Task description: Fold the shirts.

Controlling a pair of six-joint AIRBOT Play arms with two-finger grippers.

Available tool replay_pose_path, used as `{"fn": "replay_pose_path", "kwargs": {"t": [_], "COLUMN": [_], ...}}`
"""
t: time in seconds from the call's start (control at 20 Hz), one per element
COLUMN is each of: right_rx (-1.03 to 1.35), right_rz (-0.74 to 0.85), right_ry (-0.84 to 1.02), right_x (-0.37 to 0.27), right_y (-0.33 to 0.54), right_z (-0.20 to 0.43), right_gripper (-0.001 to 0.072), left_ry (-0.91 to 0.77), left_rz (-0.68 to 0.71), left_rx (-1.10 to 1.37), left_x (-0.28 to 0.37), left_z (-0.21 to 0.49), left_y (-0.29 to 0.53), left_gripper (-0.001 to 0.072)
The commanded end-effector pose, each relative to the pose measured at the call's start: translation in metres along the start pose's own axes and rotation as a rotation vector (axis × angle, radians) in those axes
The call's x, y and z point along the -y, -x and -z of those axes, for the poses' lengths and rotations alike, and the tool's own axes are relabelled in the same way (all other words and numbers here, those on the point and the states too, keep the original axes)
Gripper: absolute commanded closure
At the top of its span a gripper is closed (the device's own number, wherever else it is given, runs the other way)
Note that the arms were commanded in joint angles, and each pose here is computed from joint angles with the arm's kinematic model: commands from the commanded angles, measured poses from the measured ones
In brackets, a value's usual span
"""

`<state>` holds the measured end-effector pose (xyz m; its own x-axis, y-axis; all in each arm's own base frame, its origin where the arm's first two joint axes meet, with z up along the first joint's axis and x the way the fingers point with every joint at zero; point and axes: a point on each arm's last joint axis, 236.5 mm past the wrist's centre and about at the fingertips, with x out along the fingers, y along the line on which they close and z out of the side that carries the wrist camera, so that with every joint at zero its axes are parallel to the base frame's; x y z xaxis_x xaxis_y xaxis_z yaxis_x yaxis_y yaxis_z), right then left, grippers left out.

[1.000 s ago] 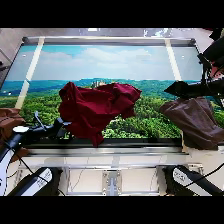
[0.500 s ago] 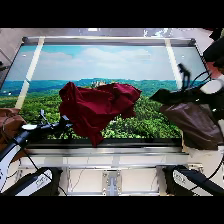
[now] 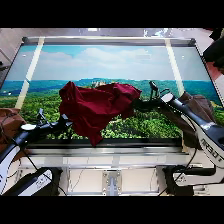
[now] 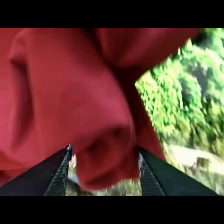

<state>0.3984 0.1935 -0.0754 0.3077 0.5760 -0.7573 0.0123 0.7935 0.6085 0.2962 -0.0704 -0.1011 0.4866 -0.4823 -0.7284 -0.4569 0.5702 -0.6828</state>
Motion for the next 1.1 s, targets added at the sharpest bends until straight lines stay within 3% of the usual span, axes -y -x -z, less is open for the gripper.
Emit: {"fn": "replay_pose_path", "kwargs": {"t": [0.0,0.2,0.7,1.05], "right_rx": [-0.087,-0.060,-0.323,-0.086], "right_rz": [0.030,0.053,0.106,0.120], "right_ry": [0.059,0.087,0.341,0.345], "right_x": [0.010,0.013,0.012,0.004], "right_y": [-0.029,-0.029,0.011,-0.003], "right_z": [0.001,-0.009,0.031,-0.021], "right_gripper": [0.0262,0.0262,0.0261,0.0262], "left_ry": [-0.006,-0.006,-0.006,-0.006], "left_rz": [0.004,0.004,0.006,0.006], "left_rx": [0.007,0.007,0.004,0.004], "left_x": [0.002,0.002,0.003,0.003], "left_z": [-0.001,-0.001,-0.001,-0.001], "left_y": [0.002,0.002,0.001,0.002], "left_gripper": [0.0691,0.0691,0.0691,0.0691]}}
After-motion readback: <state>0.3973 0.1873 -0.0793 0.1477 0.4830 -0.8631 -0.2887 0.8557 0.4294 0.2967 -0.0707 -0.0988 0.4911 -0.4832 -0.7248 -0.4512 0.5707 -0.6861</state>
